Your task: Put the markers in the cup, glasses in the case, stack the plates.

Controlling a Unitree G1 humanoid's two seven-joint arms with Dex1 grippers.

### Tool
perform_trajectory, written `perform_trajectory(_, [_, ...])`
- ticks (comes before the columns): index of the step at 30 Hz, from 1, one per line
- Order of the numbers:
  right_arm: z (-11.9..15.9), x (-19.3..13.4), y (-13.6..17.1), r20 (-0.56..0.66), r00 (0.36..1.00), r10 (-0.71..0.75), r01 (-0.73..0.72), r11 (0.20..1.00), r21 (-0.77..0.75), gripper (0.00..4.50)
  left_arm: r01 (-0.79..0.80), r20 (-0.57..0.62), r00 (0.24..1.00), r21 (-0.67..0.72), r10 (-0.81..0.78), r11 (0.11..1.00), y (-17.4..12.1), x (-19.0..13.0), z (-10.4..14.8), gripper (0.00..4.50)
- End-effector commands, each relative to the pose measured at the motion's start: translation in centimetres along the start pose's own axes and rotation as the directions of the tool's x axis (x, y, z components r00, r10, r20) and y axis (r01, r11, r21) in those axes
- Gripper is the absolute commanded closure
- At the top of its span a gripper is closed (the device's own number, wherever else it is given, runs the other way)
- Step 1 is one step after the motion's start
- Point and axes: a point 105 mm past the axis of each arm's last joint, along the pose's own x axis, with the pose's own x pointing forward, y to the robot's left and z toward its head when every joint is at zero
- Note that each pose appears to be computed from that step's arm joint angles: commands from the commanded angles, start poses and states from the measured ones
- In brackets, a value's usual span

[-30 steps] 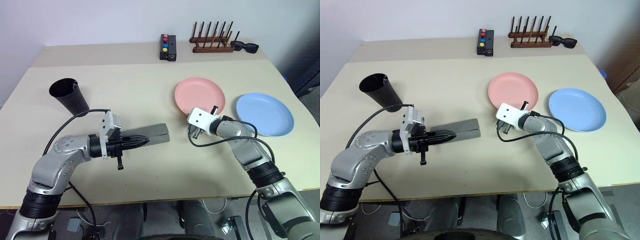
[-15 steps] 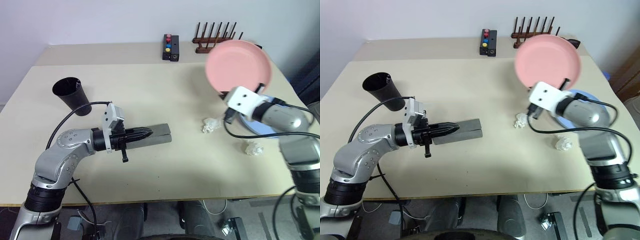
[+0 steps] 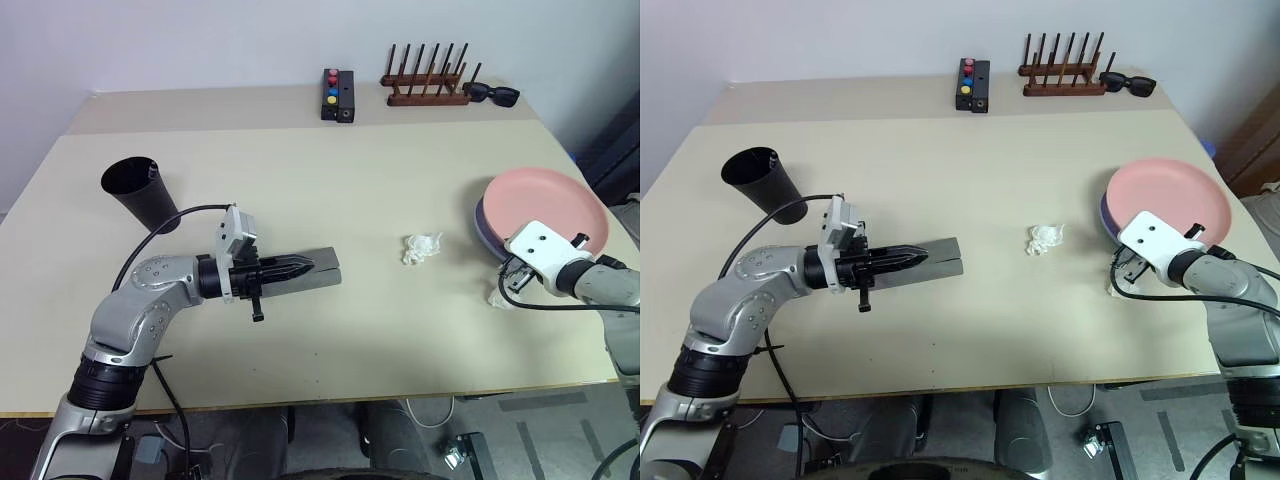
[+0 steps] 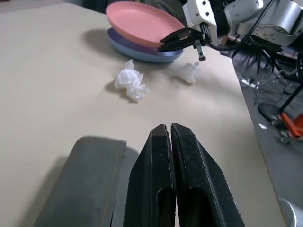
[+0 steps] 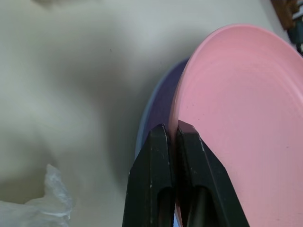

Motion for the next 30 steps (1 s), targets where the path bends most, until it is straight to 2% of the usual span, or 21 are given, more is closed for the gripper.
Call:
perform_trajectory(1, [0.8,-0.4,-1.3,0.026,0.998,-0.057,0.057,0.998,-0.013,2.64,0.01,0.017,1.0,0.029,-0.01,1.0,-0.3,-0.2,0.1,4.44])
perform_trajectory(4, [1.8,-0.8,-2.2,0.06,0.995,-0.078,0.081,0.995,-0.064,1.22,0.002,0.017,1.0,0.026,-0.002,1.0,-0.2,-0.6,-0.4,4.44])
perform_trajectory(7, [4.0,-1.2,-1.9,0.163,0.986,-0.041,0.05,0.997,-0.051,1.22,-0.004,0.016,1.0,0.029,0.003,1.0,0.0,-0.8,-0.7,4.44])
perform_trajectory(10, [7.2,-1.2,0.6,0.32,0.945,0.069,-0.085,0.996,0.038,1.22,-0.008,0.019,1.0,0.036,0.008,0.999,0.2,-0.8,-0.7,4.44])
perform_trajectory(13, [8.7,-0.7,3.6,0.375,0.912,0.165,-0.203,0.977,0.064,1.22,-0.011,0.023,1.0,0.04,0.01,0.999,0.4,-0.7,-0.6,4.44])
perform_trajectory(16, [10.3,0.6,5.9,0.424,0.885,0.194,-0.268,0.956,0.12,1.22,-0.011,0.025,1.0,0.042,0.01,0.999,0.4,-0.7,-0.5,4.44])
perform_trajectory(18, [10.6,1.3,6.9,0.427,0.879,0.212,-0.292,0.947,0.131,1.22,-0.012,0.027,1.0,0.044,0.011,0.999,0.4,-0.6,-0.4,4.44])
perform_trajectory(21, [9.9,3.3,7.7,0.371,0.909,0.192,-0.268,0.949,0.164,1.22,-0.02,0.032,0.999,0.048,0.018,0.999,0.2,-0.6,0.0,4.44])
perform_trajectory(26, [8.3,4.7,6.9,0.301,0.945,0.126,-0.189,0.964,0.189,1.22,-0.037,0.039,0.999,0.047,0.035,0.998,-0.1,-0.6,0.4,4.44])
perform_trajectory(28, [7.8,4.8,6.7,0.278,0.953,0.122,-0.177,0.968,0.181,1.74,-0.043,0.041,0.998,0.043,0.042,0.998,-0.2,-0.6,0.5,4.44])
perform_trajectory(30, [7.7,4.8,6.5,0.276,0.954,0.115,-0.17,0.968,0.184,2.58,-0.05,0.043,0.998,0.038,0.048,0.998,-0.2,-0.6,0.5,4.44])
